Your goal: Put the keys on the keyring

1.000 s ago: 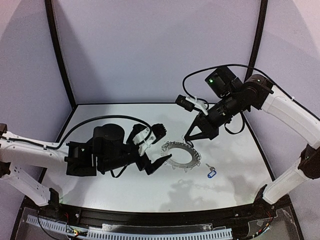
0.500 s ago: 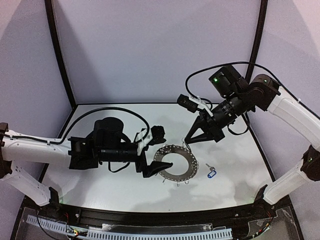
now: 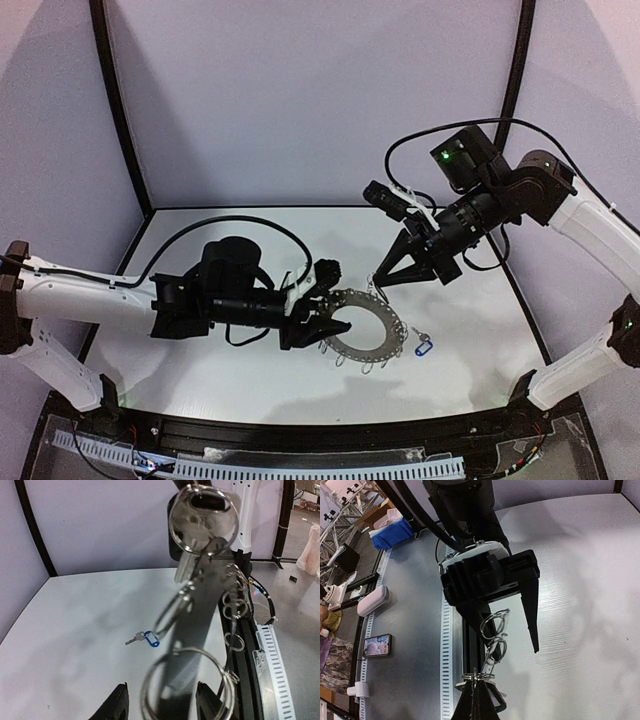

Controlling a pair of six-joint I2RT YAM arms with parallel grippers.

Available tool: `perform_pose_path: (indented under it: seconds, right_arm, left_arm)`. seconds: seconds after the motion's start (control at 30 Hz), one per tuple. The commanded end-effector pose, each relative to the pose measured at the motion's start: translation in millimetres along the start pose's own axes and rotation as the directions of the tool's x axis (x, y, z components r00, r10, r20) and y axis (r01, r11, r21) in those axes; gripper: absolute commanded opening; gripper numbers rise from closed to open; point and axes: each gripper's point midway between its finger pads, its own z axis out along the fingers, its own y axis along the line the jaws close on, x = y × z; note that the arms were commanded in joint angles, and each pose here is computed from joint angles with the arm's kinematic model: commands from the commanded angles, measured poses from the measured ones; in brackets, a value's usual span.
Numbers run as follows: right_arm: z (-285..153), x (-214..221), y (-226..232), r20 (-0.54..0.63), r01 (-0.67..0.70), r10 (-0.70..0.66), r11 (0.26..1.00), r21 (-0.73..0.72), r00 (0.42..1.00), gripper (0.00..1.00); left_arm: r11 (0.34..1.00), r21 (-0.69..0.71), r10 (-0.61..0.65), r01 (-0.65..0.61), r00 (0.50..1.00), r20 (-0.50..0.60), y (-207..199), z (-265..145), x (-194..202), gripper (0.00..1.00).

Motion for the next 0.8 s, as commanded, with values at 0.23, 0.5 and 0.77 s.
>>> perform_pose_path:
  seconds: [0.23, 0.5, 0.77]
  right_arm:
    - [-4, -4, -6, 0.045, 0.030, -0.033, 0.997, 0.075, 0.998, 0.00]
    - [-2, 12, -23, 0.025, -0.028, 0.025, 0.985, 0.169, 0.999, 0.01]
    - [-4, 21, -33, 0.032, -0.053, 0.046, 0.969, 0.240, 0.998, 0.24]
  left_arm:
    - [1.000, -0.026, 0.010, -0.010, 1.000, 0.018, 3, -15, -11, 0.01]
    - [0.938, -0.303, 0.143, -0.166, 0.985, -0.096, 48, -42, -9, 0.01]
    - [0.819, -0.395, 0.344, -0.417, 0.907, -0.245, 74, -55, -13, 0.01]
